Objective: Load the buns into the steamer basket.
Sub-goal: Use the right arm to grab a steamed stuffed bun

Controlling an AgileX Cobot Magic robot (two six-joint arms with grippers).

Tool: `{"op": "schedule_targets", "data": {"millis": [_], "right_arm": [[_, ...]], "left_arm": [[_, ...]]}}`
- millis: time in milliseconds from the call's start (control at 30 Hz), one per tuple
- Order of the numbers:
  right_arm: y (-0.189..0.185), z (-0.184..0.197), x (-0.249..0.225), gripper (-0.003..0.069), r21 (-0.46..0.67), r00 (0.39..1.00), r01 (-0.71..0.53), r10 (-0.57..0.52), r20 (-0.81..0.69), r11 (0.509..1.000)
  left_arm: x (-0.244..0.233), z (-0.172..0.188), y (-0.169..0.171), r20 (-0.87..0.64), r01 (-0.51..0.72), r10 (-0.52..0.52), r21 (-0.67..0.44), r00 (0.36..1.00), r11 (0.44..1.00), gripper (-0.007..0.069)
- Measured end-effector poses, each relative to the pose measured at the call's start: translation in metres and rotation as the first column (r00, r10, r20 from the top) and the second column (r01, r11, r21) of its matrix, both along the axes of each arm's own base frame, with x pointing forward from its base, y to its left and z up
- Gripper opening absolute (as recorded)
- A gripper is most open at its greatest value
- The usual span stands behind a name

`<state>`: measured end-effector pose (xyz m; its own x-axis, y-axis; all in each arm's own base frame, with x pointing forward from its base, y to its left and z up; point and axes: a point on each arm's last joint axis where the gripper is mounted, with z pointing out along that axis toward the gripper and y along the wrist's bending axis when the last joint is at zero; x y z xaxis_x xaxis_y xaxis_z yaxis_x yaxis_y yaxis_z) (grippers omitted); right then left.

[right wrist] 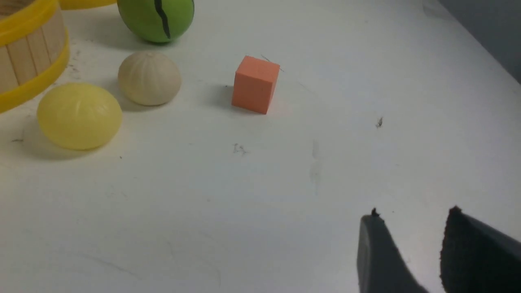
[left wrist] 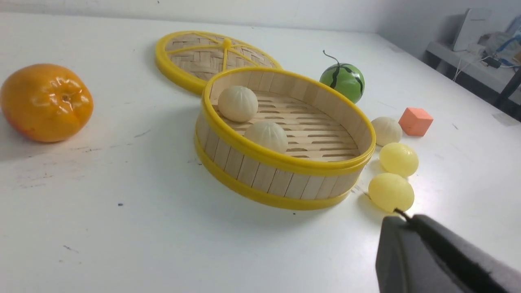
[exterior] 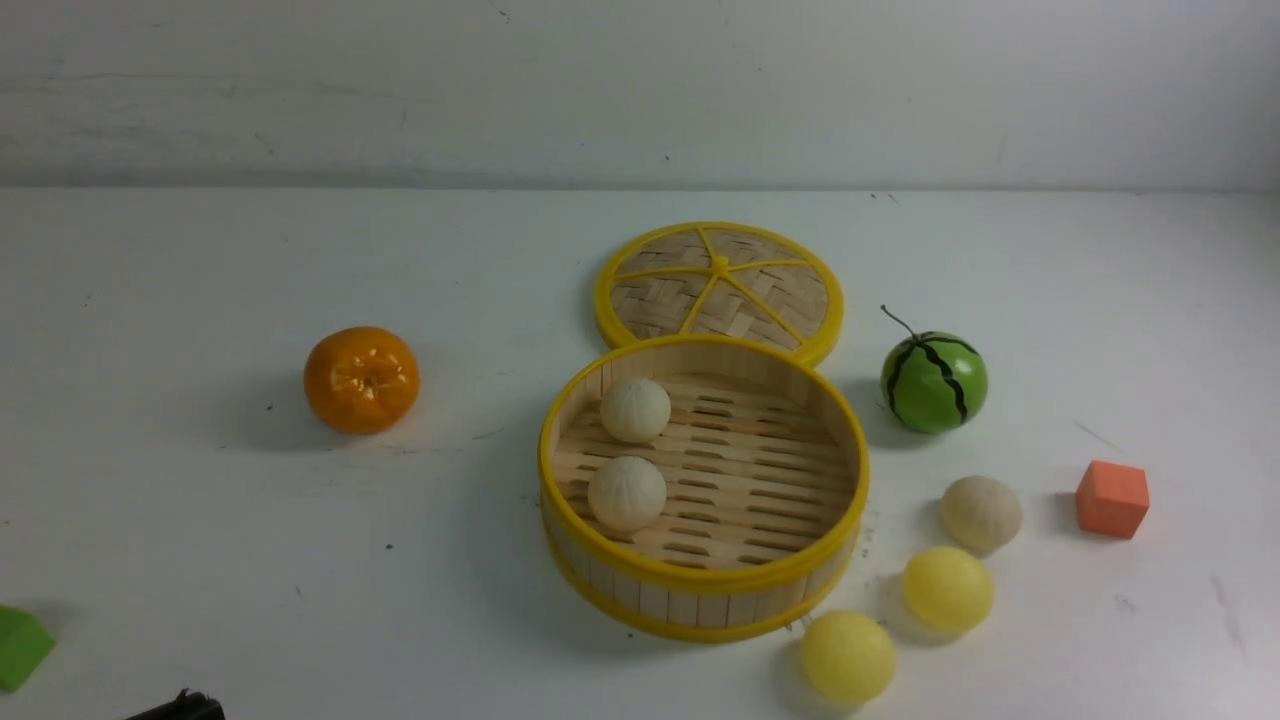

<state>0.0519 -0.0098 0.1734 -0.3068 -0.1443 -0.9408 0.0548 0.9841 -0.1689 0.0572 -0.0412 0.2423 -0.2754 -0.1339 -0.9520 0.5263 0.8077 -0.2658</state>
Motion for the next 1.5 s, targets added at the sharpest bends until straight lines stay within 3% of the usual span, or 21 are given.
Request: {"op": "schedule_targets", "data": {"millis": [100,200,233,267,400,433,600,700,767,867,933,967,1033,1267,1500], "right_arm": [[0.001,0.001,0.0,0.024,0.02,1.0,-0.002,0.002,0.014,1.0],[0.006,0.002,0.002,0.024,0.266,0.998,-0.003,-0.015,0.065,0.964],[0.007,0.002,0.002,0.024,0.296,0.997,-0.001,-0.02,0.068,0.955],[0.01,0.005,0.003,0.024,0.463,0.995,-0.005,-0.044,0.094,0.886],[0.012,0.011,0.004,0.024,0.68,0.987,-0.023,-0.093,0.134,0.732],[0.013,0.013,0.004,0.024,0.717,0.982,-0.038,-0.108,0.157,0.696],[0.011,0.023,0.005,0.024,0.752,0.958,-0.106,-0.136,0.252,0.651],[0.014,0.035,0.004,0.0237,0.79,0.972,-0.095,-0.117,0.206,0.606],[0.018,0.053,0.005,0.0237,0.78,0.991,-0.061,-0.056,0.123,0.623],[0.029,0.091,0.018,0.0237,0.654,0.987,-0.025,0.122,-0.104,0.756],[0.041,0.113,0.04,0.0237,0.528,0.918,-0.049,0.246,-0.311,0.848],[0.041,0.116,0.04,0.0237,0.52,0.915,-0.062,0.256,-0.31,0.852],[0.056,0.127,0.068,0.0237,0.433,0.811,-0.097,0.324,-0.487,0.896],[0.111,0.113,0.154,0.0237,0.343,0.552,-0.15,0.366,-0.749,0.927],[0.17,0.069,0.192,0.0237,0.286,0.405,-0.249,0.368,-0.837,0.925]], "left_arm": [[0.0,-0.001,0.0,-0.004,0.0,0.0,0.003,1.0,1.0,-0.0013],[0.0,-0.001,0.0,-0.005,0.0,0.0,0.003,1.0,1.0,-0.0013],[0.0,-0.001,0.0,-0.005,0.0,0.0,0.003,1.0,1.0,-0.0013],[0.0,-0.001,0.0,-0.005,0.0,0.0,0.003,1.0,1.0,-0.0013],[0.0,-0.001,0.0,-0.005,0.0,0.0,0.003,1.0,1.0,-0.0013],[0.0,-0.001,0.0,-0.005,0.0,0.0,0.003,1.0,1.0,-0.0013],[0.0,-0.001,0.0,-0.005,0.0,0.0,0.003,1.0,1.0,-0.0013],[0.0,-0.001,0.0,-0.005,0.0,0.0,0.003,1.0,1.0,-0.0013],[0.0,-0.001,0.0,-0.005,0.0,0.0,0.003,1.0,1.0,-0.0013],[0.0,-0.001,0.0,-0.005,0.0,0.0,0.003,1.0,1.0,-0.0013],[0.0,-0.001,0.0,-0.005,0.0,0.0,0.003,1.0,1.0,-0.0013],[0.0,-0.001,0.0,-0.005,0.0,0.0,0.003,1.0,1.0,-0.0013],[0.0,-0.001,0.0,-0.005,0.0,0.0,0.003,1.0,1.0,-0.0013],[0.0,-0.001,0.0,-0.005,0.0,0.0,0.003,1.0,1.0,-0.0013],[0.0,-0.001,0.0,-0.005,0.0,0.0,0.004,1.0,1.0,-0.0013]]}}
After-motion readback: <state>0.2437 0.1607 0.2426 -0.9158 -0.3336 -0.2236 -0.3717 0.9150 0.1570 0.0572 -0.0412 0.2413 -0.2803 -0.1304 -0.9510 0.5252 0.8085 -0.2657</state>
